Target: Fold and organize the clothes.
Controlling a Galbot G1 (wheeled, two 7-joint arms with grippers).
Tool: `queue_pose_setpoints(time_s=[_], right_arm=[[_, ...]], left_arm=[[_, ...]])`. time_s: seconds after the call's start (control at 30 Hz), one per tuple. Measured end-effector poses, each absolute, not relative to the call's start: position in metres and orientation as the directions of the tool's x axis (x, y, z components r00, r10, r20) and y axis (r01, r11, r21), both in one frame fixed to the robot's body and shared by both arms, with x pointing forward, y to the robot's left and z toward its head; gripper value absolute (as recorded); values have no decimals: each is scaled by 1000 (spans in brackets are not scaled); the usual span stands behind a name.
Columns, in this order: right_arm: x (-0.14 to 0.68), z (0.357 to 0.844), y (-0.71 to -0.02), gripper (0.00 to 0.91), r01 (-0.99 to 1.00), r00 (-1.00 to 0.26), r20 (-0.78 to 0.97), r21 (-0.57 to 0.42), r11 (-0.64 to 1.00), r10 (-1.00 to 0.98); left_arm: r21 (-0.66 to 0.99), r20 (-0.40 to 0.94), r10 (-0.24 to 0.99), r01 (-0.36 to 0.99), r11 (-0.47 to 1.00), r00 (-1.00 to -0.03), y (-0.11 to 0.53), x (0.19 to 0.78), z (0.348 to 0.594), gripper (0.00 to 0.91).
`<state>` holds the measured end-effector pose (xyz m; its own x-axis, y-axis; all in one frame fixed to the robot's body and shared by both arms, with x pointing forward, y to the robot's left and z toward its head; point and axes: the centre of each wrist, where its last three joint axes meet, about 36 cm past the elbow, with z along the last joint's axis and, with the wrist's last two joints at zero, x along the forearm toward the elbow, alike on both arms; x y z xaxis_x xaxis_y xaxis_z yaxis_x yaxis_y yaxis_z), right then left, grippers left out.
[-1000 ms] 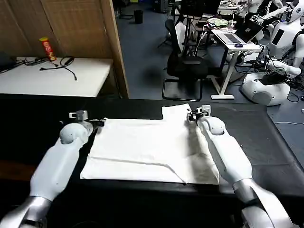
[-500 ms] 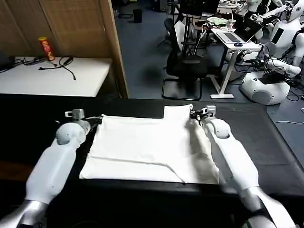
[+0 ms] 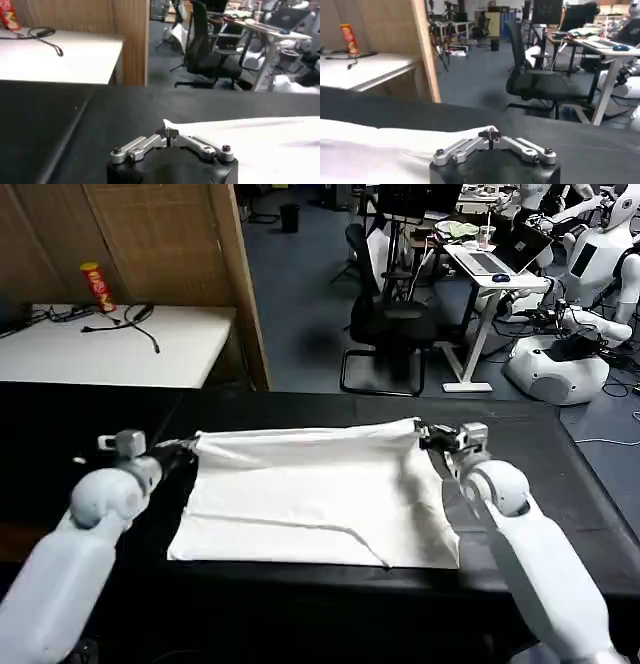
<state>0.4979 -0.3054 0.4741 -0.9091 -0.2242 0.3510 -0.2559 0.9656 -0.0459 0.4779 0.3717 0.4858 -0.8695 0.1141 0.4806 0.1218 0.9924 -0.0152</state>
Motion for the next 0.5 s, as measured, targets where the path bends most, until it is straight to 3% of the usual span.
queue_pose_setpoints(time_s=[0.5], right_arm=[[406,470,-293,10,-311,-833,514,-130,941,-204]], left_arm=[[92,546,82,157,983,-834,364,409,486,0]])
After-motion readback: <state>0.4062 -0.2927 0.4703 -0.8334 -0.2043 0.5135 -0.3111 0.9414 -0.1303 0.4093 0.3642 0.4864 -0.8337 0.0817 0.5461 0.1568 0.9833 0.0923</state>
